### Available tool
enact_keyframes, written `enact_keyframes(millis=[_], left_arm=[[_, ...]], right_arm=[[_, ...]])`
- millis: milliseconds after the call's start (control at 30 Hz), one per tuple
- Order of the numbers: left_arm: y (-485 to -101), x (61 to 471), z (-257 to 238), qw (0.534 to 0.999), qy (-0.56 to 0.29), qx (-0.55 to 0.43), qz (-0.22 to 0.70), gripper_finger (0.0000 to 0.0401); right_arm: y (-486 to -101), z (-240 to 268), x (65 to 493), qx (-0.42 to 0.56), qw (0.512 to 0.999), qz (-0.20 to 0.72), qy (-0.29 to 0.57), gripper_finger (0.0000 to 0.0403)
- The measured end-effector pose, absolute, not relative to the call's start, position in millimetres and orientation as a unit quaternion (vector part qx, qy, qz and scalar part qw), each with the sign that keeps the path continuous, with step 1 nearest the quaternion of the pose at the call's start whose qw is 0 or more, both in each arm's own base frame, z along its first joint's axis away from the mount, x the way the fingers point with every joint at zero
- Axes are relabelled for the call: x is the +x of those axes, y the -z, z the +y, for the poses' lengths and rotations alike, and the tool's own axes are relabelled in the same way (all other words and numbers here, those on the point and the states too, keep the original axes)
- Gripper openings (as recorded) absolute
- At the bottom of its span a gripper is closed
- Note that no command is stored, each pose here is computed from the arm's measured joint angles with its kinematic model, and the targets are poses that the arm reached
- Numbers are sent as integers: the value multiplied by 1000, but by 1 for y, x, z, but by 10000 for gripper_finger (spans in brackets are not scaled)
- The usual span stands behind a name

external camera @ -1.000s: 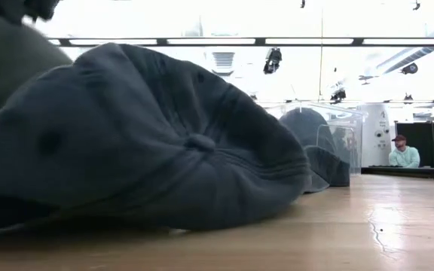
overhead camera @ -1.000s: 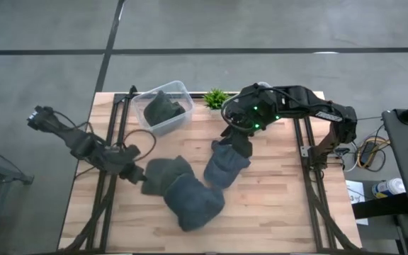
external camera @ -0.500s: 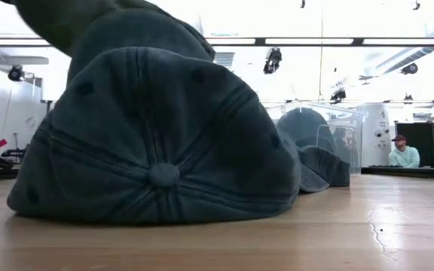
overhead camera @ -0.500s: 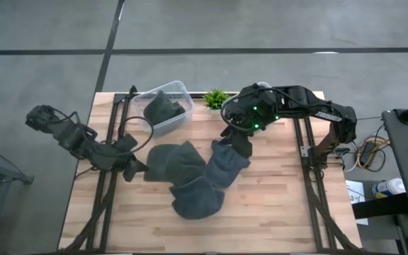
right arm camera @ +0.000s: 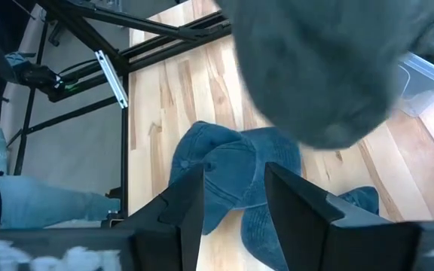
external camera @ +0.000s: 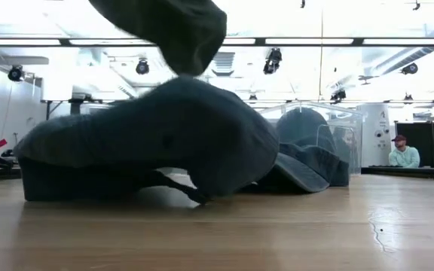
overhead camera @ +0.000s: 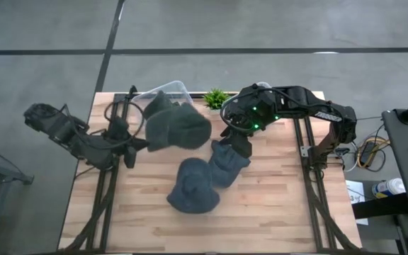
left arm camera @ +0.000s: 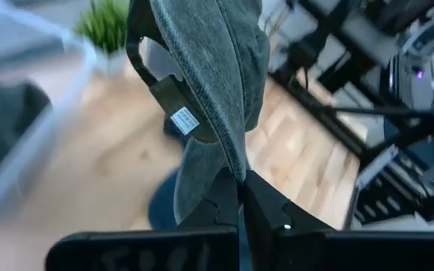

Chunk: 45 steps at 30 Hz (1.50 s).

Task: Pick & Place hat
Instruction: Put the black cap into the left transparent bin

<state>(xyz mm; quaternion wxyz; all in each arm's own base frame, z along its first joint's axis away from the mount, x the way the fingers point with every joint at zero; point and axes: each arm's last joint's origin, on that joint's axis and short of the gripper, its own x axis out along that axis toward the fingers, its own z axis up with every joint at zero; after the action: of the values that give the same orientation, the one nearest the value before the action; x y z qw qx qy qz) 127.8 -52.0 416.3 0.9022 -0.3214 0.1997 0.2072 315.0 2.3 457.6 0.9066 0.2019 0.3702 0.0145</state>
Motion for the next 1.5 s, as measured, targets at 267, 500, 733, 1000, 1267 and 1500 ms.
enact_keyframes(millis=[267, 500, 733, 1000, 1267, 1500], left_arm=[[-449, 107, -31, 905, -288, -244, 195, 0], [-467, 96, -13, 885, -334, -225, 234, 0], [-467, 105, 2, 873, -346, -188, 288, 0], [-456, 137, 27, 841, -348, -158, 383, 0], [-450, 162, 54, 813, -358, -164, 429, 0], [-445, 170, 67, 804, -356, -149, 453, 0]], right_arm=[[-457, 2, 315, 203, 906, 370, -14, 134], [-458, 2, 315, 203, 907, 369, -14, 130], [-456, 2, 316, 206, 905, 371, -13, 130], [-451, 3, 318, 212, 901, 377, -9, 130], [-446, 3, 320, 212, 898, 386, -7, 130], [-445, 3, 320, 213, 897, 387, -6, 130]])
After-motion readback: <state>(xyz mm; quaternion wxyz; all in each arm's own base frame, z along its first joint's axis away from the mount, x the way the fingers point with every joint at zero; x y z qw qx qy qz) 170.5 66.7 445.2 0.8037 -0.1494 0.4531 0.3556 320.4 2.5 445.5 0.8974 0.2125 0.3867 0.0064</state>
